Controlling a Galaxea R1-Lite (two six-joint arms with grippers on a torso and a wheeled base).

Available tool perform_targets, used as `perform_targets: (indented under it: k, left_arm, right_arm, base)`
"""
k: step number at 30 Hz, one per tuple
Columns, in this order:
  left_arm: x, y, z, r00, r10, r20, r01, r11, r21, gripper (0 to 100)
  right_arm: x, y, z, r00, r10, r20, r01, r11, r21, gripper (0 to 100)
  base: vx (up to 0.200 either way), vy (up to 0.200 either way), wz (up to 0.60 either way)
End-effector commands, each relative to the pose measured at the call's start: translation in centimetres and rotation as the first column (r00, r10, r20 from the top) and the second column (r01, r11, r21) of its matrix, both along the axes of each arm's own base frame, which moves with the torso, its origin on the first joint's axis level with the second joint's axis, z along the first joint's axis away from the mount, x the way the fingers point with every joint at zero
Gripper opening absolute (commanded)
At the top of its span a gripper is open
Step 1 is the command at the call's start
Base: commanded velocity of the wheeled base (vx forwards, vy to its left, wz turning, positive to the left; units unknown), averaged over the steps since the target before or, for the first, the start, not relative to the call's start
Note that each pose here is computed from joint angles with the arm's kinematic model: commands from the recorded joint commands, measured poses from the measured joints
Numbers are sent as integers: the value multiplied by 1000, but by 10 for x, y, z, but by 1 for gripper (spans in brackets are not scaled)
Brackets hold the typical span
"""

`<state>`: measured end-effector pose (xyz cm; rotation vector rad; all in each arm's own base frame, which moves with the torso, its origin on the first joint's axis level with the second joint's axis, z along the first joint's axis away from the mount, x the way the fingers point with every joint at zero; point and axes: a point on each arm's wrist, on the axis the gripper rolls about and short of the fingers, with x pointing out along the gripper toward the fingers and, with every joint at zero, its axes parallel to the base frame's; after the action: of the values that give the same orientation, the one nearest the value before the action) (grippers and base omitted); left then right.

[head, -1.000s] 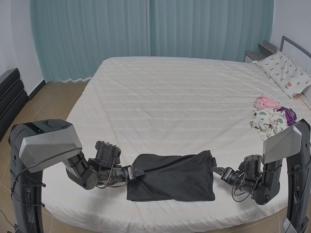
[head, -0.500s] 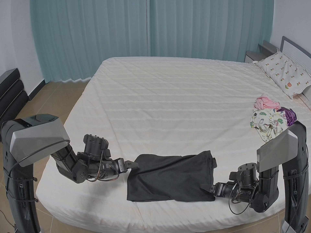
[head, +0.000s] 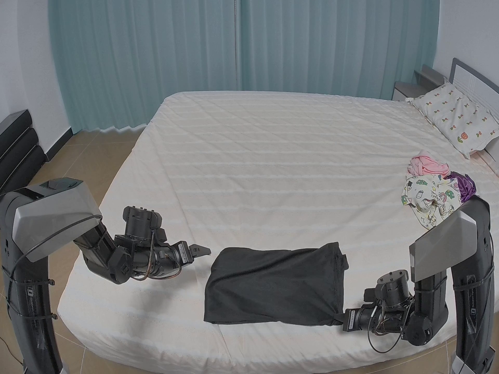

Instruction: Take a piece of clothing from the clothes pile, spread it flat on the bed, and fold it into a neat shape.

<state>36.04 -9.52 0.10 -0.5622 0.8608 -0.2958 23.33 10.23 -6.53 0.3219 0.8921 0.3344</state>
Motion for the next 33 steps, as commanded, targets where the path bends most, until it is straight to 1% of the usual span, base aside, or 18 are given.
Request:
perform_targets:
  k: [1,3,5,7,9,12,16,18,19,21,22,23,24,25,30,32,33]
  left_arm:
    - [3,0,-2,1000,7,-3,-7,1000,-5,100]
    - [3,0,-2,1000,7,-3,-7,1000,-5,100]
    - [6,-1,-4,1000,12,-1,-12,1000,-9,100]
    - [9,-1,-3,1000,22,5,-22,1000,-20,100]
    - [13,-3,0,999,34,11,-33,999,-40,100]
    - [20,-12,5,999,49,17,-47,996,-82,100]
    - [25,-30,5,999,26,40,-23,996,-87,100]
    - [26,-33,5,999,20,41,-16,996,-89,100]
    - [25,-45,2,999,-6,42,10,996,-86,100]
    - [24,-57,-2,999,-26,44,29,997,-77,100]
    - [23,-59,-3,999,-27,45,30,997,-74,100]
    - [24,-67,-7,998,-28,50,31,998,-61,100]
    - [24,-67,-7,998,-28,50,31,998,-61,100]
    - [26,-72,-12,998,-21,54,23,999,-47,100]
    - [29,-77,-19,998,-17,55,19,999,-34,100]
    - [29,-77,-22,998,-21,52,22,999,-31,100]
    - [30,-78,-26,998,-27,51,28,999,-21,100]
  right_arm:
    - [-3,-5,2,1000,-9,-7,9,1000,-8,0]
    - [-3,-5,2,1000,-8,-8,8,1000,-10,0]
    - [-8,-10,3,1000,-5,-18,4,999,-32,0]
    - [-19,-18,4,999,17,-42,-20,998,-67,0]
    - [-22,-20,3,998,37,-47,-40,997,-73,0]
    - [-21,-23,5,999,32,-33,-34,997,-66,0]
    - [-29,-26,5,998,37,-55,-42,996,-77,0]
    - [-29,-26,5,998,37,-55,-42,996,-77,0]
    - [-29,-26,5,998,38,-55,-43,996,-76,100]
    - [-29,-26,5,998,38,-55,-43,996,-76,100]
    - [-29,-26,5,998,37,-54,-41,996,-75,100]
    - [-28,-26,6,998,36,-43,-39,997,-71,100]
    - [-28,-26,6,998,35,-42,-38,997,-69,100]
    - [-26,-25,6,999,29,-25,-30,998,-58,100]
    - [-24,-25,6,1000,20,-15,-21,998,-52,100]
    - [-23,-24,8,1000,5,-9,-5,999,-34,100]
    - [-20,-24,11,1000,-20,-4,20,1000,-7,100]
  base:
    - [0,0,0]
    - [0,0,0]
    - [0,0,0]
    - [0,0,0]
    - [0,0,0]
    - [0,0,0]
    - [0,0,0]
    - [0,0,0]
    - [0,0,0]
    - [0,0,0]
    - [0,0,0]
    - [0,0,0]
    - [0,0,0]
    - [0,0,0]
    - [0,0,0]
    - [0,0,0]
    - [0,0,0]
